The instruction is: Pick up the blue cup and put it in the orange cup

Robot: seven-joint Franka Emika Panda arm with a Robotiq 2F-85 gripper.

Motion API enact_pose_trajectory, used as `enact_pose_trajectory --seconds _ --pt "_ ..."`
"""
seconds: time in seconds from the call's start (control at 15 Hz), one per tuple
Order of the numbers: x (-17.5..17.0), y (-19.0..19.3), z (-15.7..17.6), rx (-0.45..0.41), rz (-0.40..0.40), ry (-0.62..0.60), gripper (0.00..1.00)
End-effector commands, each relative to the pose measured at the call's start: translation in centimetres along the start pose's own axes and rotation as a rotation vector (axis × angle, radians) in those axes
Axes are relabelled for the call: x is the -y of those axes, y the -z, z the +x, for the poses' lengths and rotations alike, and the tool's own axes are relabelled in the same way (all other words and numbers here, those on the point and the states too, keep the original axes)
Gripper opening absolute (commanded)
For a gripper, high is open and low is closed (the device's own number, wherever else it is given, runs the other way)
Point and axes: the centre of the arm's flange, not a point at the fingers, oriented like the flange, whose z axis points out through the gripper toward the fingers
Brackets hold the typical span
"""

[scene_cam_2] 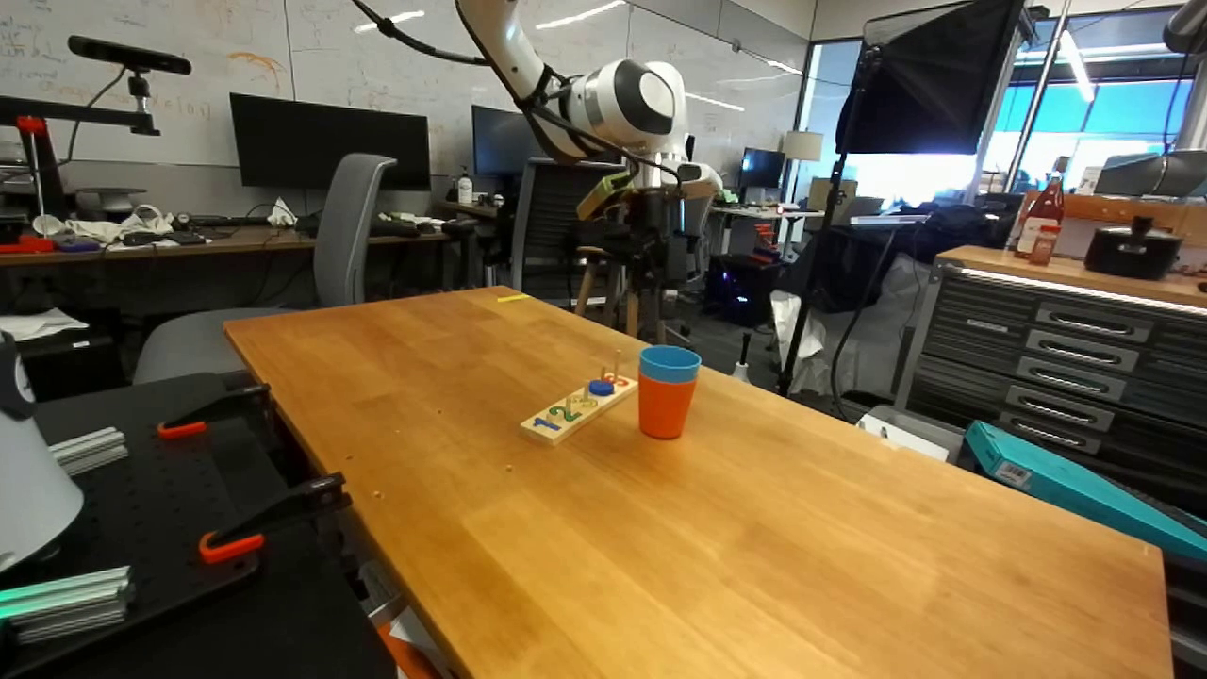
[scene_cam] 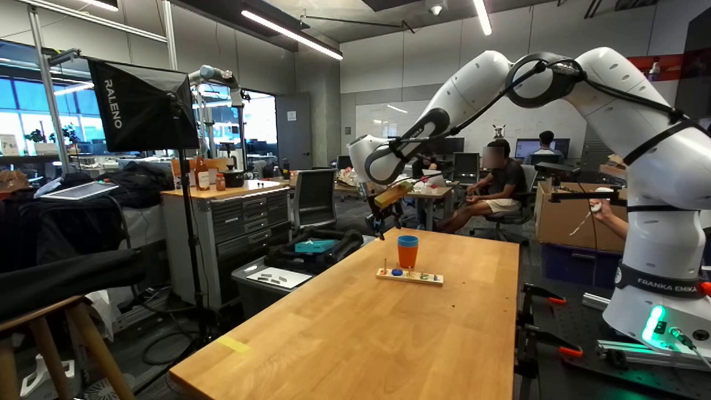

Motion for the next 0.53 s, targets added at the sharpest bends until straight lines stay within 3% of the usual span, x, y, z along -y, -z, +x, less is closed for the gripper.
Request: enact_pose_trajectory --seconds 0.0,0.47 --pt "0.1 6.6 -3.6 -0.058 0.131 0.128 1.0" --pt "1.9 15.3 -10.1 -0.1 0.322 0.345 1.0"
